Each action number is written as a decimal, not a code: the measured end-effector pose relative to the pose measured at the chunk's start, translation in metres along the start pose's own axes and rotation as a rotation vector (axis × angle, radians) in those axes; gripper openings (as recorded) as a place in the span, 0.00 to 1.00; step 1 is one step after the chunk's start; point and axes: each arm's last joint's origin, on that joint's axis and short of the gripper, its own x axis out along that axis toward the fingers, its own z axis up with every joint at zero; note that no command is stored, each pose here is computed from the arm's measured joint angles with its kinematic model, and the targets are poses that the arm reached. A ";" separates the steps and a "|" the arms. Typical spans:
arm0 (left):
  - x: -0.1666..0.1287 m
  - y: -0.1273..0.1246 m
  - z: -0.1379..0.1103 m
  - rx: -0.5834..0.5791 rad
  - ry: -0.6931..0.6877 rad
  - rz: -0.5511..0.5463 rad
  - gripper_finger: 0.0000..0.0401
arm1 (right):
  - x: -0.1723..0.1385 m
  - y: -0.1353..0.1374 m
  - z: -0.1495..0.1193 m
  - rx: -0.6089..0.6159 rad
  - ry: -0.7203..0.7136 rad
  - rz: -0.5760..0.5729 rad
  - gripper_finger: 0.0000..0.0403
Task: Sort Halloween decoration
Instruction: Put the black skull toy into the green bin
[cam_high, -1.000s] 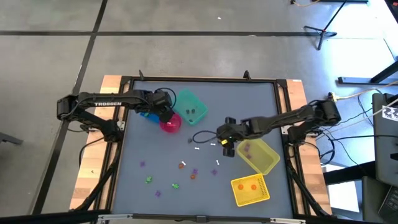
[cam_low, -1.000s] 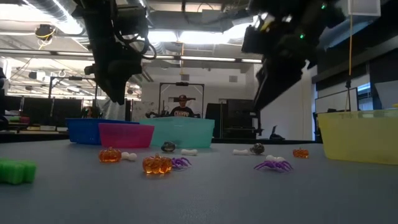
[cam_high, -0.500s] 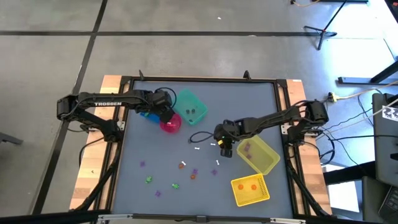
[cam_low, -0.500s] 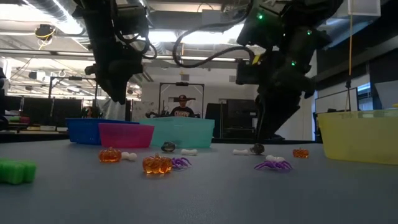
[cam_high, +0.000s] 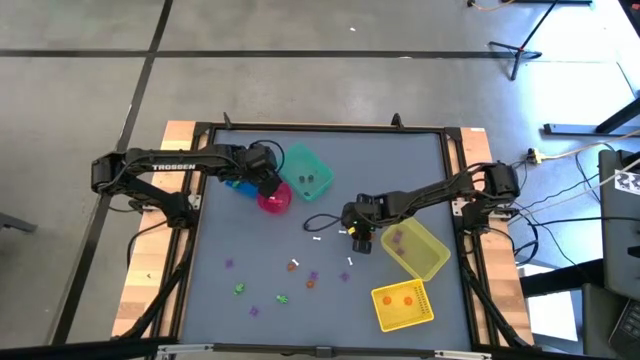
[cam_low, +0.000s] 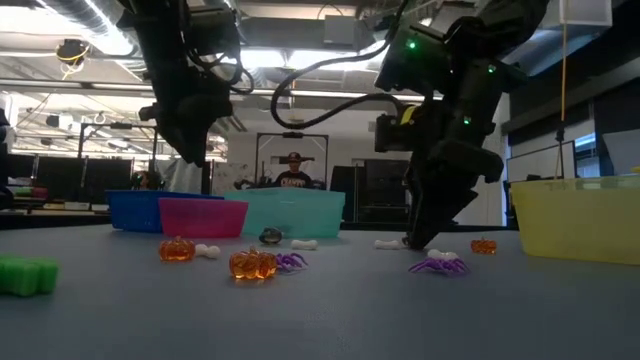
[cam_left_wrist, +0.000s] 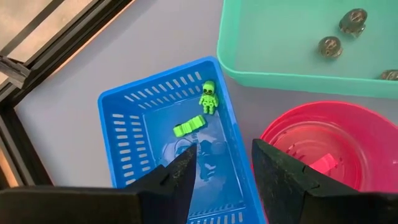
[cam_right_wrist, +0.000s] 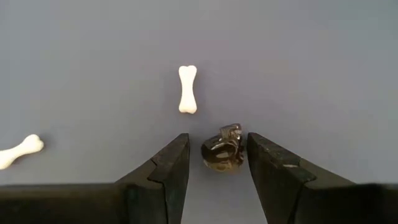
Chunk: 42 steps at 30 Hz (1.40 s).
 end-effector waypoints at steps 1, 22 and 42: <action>0.000 0.000 0.000 0.000 0.000 0.000 0.35 | 0.001 0.000 0.000 0.000 0.002 0.000 0.40; 0.000 0.000 0.001 -0.004 -0.008 -0.004 0.35 | 0.001 0.000 0.000 -0.001 0.003 0.000 0.19; 0.000 0.000 0.001 -0.004 -0.007 -0.004 0.35 | -0.060 0.006 0.078 -0.264 -0.238 -0.128 0.24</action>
